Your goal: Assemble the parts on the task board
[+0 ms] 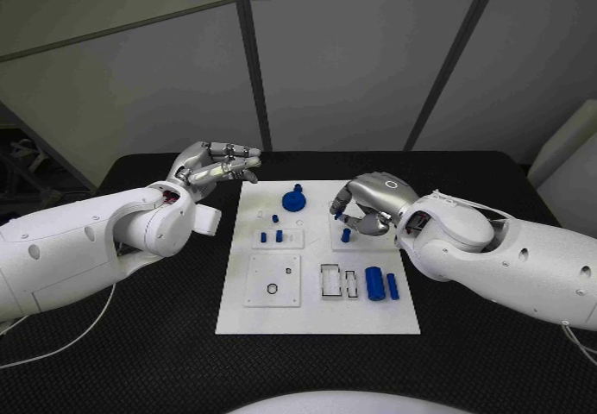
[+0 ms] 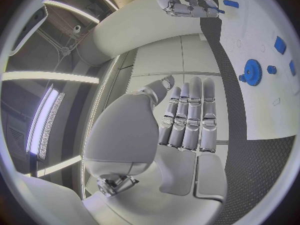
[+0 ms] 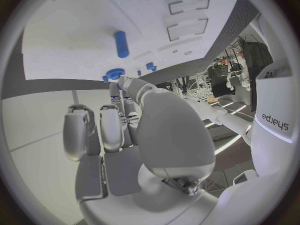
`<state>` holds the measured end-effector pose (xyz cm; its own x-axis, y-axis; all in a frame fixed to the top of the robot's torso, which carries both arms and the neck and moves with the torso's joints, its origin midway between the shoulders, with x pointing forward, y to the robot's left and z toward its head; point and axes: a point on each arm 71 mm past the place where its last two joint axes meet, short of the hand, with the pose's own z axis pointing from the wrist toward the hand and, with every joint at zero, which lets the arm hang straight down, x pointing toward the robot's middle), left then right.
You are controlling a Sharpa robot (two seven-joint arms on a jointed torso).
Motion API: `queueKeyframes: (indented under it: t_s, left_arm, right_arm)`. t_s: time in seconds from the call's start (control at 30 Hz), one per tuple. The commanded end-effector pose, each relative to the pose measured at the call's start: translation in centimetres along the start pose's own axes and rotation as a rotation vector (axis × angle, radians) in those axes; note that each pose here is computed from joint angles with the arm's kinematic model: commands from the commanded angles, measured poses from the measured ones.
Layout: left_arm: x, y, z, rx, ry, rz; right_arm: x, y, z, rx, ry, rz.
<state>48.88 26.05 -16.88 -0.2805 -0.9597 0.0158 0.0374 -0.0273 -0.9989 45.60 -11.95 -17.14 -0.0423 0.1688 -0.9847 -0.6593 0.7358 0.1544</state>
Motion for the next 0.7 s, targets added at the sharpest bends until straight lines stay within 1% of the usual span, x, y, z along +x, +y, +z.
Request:
queueKeyframes:
  t_s: [0.03,0.1,0.17,0.4,0.43,0.47,0.57,0.7]
  left_arm:
    - [0.22,-0.09,0.12,0.008,0.013,-0.011]
    - [0.34,-0.05,0.20,0.008,0.016,-0.012]
    - [0.47,-0.03,0.25,0.007,0.018,-0.013]
    - [0.87,0.02,0.41,0.005,0.027,-0.017]
    - [0.94,0.03,0.44,0.005,0.029,-0.018]
    - [0.96,0.04,0.45,0.005,0.029,-0.018]
    - [1.12,0.05,0.52,0.005,0.033,-0.019]
    - [1.20,0.06,0.56,0.004,0.035,-0.020]
  right_arm:
    - [-0.2,1.5,0.6,-0.043,-0.031,0.037]
    - [0.0,2.5,1.1,-0.064,-0.026,0.053]
    - [0.6,3.3,1.4,-0.078,-0.012,0.070]
    - [3.2,5.4,1.8,-0.108,0.048,0.129]
    - [3.8,5.7,1.9,-0.111,0.063,0.139]
    - [4.0,5.8,1.9,-0.112,0.068,0.141]
    - [5.4,6.5,1.5,-0.123,0.108,0.151]
    - [6.3,6.9,1.4,-0.129,0.141,0.157]
